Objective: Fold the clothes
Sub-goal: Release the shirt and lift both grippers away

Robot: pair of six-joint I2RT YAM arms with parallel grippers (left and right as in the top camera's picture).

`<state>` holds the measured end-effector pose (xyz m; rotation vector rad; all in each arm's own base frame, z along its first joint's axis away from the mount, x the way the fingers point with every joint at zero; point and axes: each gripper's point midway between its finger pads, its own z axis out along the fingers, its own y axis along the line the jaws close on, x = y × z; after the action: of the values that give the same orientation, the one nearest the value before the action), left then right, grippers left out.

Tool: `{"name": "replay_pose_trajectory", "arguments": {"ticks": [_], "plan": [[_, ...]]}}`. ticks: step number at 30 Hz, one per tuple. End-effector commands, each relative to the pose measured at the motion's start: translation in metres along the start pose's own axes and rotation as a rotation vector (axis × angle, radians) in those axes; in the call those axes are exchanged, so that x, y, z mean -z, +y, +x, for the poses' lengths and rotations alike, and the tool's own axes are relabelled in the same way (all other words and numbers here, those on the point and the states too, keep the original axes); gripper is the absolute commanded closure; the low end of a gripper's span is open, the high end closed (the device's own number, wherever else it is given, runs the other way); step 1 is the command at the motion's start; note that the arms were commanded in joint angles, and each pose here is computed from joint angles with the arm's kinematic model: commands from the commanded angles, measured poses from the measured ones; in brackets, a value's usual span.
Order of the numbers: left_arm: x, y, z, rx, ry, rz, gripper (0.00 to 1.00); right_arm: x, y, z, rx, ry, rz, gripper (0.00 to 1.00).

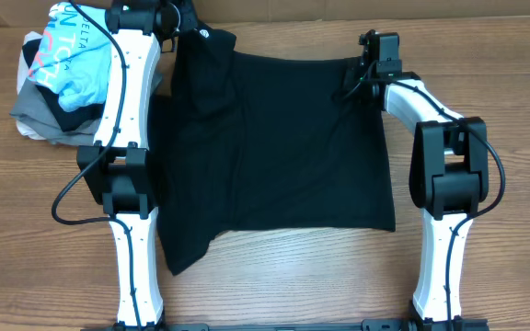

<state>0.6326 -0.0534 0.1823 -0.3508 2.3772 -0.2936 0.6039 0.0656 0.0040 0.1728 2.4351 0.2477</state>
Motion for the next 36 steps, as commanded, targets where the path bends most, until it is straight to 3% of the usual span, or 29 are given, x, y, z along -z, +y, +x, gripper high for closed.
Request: {"name": "replay_pose_trajectory", "arguments": {"ticks": [1, 8, 22, 28, 33, 36], "plan": [[0.007, -0.005, -0.004, -0.015, -0.011, 0.009, 0.96, -0.015, -0.067, 0.021, -0.057, 0.043, 0.182, 0.96], [0.007, 0.001, -0.009, -0.014, -0.033, -0.018, 0.95, -0.006, -0.123, 0.018, -0.165, 0.058, 0.206, 0.96], [0.008, 0.004, -0.038, -0.014, -0.162, -0.054, 0.86, 0.01, -0.177, 0.043, -0.254, 0.159, 0.281, 0.96], [0.007, -0.001, -0.049, -0.016, -0.212, -0.035, 0.66, 0.02, -0.191, 0.046, -0.289, 0.19, 0.279, 0.96], [0.033, -0.017, -0.066, -0.088, -0.258, 0.018, 0.63, 0.065, -0.168, -0.009, -0.282, 0.127, 0.22, 0.5], [0.073, -0.025, -0.077, -0.096, -0.284, 0.031, 0.57, 0.117, -0.149, -0.056, -0.282, 0.065, 0.186, 0.37]]}}
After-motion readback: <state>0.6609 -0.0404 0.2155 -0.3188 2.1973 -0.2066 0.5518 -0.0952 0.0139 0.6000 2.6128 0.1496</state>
